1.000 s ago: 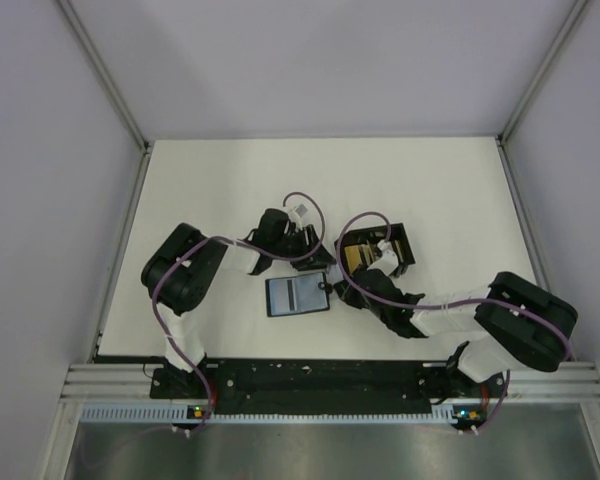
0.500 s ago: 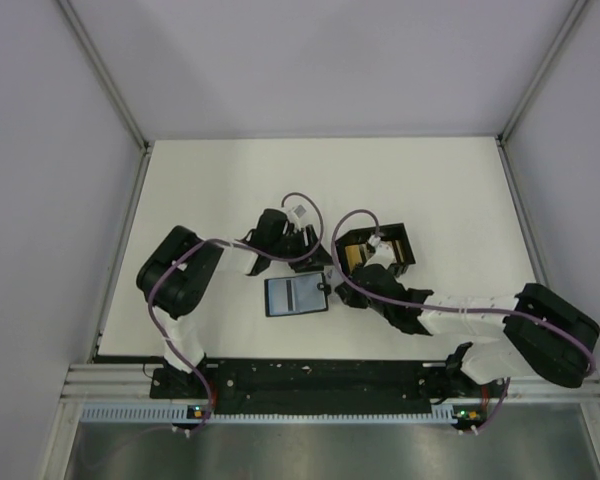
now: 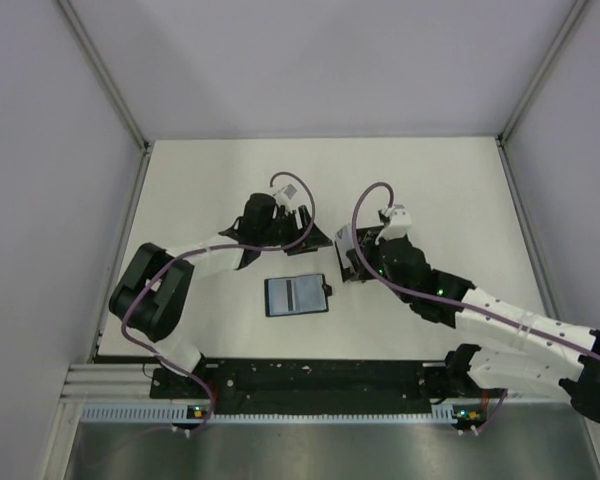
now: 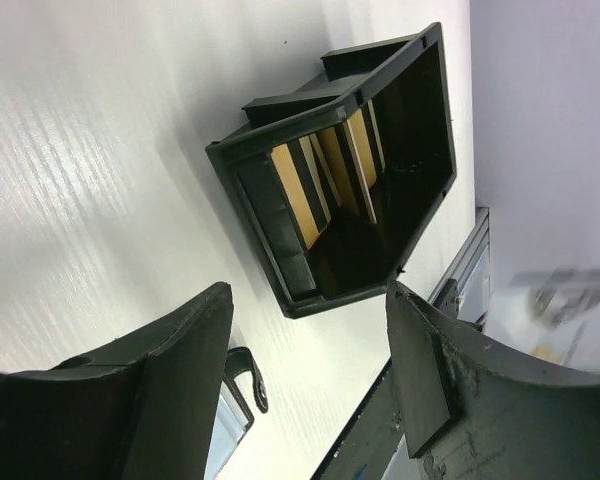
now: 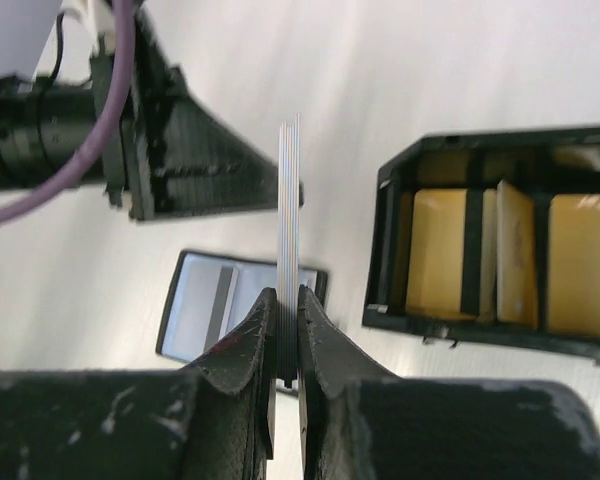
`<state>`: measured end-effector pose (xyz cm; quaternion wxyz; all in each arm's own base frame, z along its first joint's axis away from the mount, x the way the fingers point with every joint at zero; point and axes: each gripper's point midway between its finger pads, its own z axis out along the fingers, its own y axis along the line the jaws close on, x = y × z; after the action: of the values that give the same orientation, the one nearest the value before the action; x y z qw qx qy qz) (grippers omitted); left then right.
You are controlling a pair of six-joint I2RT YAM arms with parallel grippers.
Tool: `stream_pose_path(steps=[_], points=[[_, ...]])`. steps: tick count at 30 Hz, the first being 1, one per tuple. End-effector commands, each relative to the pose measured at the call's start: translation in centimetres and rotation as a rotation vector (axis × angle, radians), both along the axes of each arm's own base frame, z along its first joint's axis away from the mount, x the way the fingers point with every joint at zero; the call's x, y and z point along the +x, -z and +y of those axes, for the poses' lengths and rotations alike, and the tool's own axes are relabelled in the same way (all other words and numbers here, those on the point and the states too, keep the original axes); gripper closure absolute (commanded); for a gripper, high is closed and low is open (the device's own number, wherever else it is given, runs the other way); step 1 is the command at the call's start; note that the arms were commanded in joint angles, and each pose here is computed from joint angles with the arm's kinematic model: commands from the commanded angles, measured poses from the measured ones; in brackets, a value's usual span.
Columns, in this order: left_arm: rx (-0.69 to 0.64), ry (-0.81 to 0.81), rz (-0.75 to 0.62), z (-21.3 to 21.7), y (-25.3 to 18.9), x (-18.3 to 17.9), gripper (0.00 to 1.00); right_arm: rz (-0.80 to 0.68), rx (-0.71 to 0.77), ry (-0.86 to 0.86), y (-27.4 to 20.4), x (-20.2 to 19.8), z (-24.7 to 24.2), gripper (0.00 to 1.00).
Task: Put the credit cards into the card holder
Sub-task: Pick up the credit card from the center of the board, then place the credit card in the storage box.
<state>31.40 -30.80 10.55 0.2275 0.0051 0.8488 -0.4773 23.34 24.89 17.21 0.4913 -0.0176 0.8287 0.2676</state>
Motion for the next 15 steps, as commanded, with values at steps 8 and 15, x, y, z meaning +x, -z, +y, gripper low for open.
stream_pose_path(steps=[8,15], points=[[0.002,0.005,-0.096,0.6,-3.5,-0.4,0.33,0.052,-0.249,0.073,0.4,6.1,-4.0,1.0],[-0.005,0.005,-0.084,0.5,-3.1,-0.7,0.33,0.078,-0.342,0.06,2.6,7.2,-3.8,1.0]])
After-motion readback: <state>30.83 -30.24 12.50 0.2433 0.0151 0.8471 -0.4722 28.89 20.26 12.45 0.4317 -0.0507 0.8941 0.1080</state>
